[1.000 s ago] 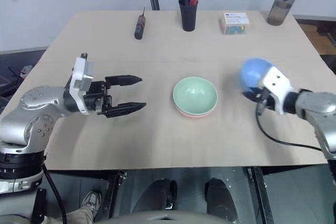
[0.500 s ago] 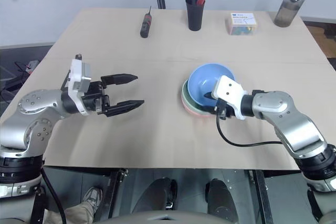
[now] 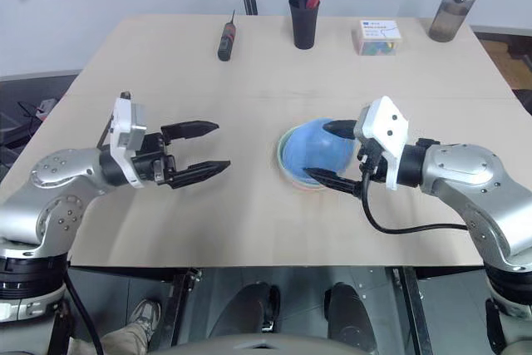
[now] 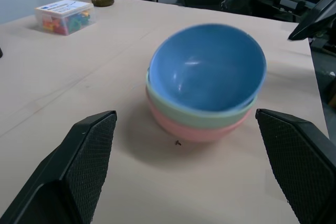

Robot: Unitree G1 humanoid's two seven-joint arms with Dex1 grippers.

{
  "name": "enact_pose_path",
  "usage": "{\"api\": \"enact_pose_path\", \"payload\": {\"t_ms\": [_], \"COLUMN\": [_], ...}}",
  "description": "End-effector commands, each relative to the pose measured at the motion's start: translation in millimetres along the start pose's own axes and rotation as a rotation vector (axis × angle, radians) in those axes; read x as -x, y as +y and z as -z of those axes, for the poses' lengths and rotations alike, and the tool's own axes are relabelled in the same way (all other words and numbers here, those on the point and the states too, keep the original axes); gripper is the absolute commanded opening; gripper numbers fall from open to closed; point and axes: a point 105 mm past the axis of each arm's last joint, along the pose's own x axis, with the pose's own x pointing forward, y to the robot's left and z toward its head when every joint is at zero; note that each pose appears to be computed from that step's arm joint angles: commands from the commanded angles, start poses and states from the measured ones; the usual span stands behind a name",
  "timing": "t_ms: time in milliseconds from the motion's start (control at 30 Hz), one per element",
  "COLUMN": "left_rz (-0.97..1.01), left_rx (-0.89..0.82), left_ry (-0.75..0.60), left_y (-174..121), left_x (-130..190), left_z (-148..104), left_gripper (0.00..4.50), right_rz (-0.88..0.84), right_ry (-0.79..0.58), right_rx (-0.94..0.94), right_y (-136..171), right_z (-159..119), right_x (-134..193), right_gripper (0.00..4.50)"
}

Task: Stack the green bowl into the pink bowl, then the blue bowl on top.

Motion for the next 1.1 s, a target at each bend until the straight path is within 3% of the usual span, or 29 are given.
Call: {"api": "enact_pose_path", "payload": {"t_ms": [33,133,233,367,467,667,867,1100], "left_rz": [-0.019,-0.024,-0.015,-0.008,-0.014,-0.021,-0.062,-0.023], "left_rx": [-0.071,-0.07,-0.053,-0.051,-0.054,-0.056,-0.06,0.049], "left_ry": [-0.028,-0.031,-0.044,-0.054,-0.061,-0.061,-0.047,-0.008], "left_y": [3,4,1,-1,0,-2,0,-11], "left_x": [1,1,-2,-5,-5,-5,3,29], "left_z": [-11,-10,-8,-9,-11,-12,-6,11], "left_gripper": [4.5,4.5,4.5,4.5,4.5,4.5,4.5,4.5], "right_rz": [0.048,0.151,0.254,0.256,0.259,0.264,0.218,0.153], "right_ry": [-0.027,-0.014,-0.098,-0.174,-0.152,-0.134,-0.208,0.022], "right_rx": [0.032,-0.011,-0.102,-0.18,-0.215,-0.178,-0.06,-0.008], "right_y": [0,-13,-33,-41,-44,-45,-35,-8], "right_z": [-10,2,11,27,56,67,28,33], "right_x": [11,22,27,19,5,3,20,64], "right_gripper": [4.38,4.38,4.38,4.38,4.38,4.38,4.38,4.38]}}
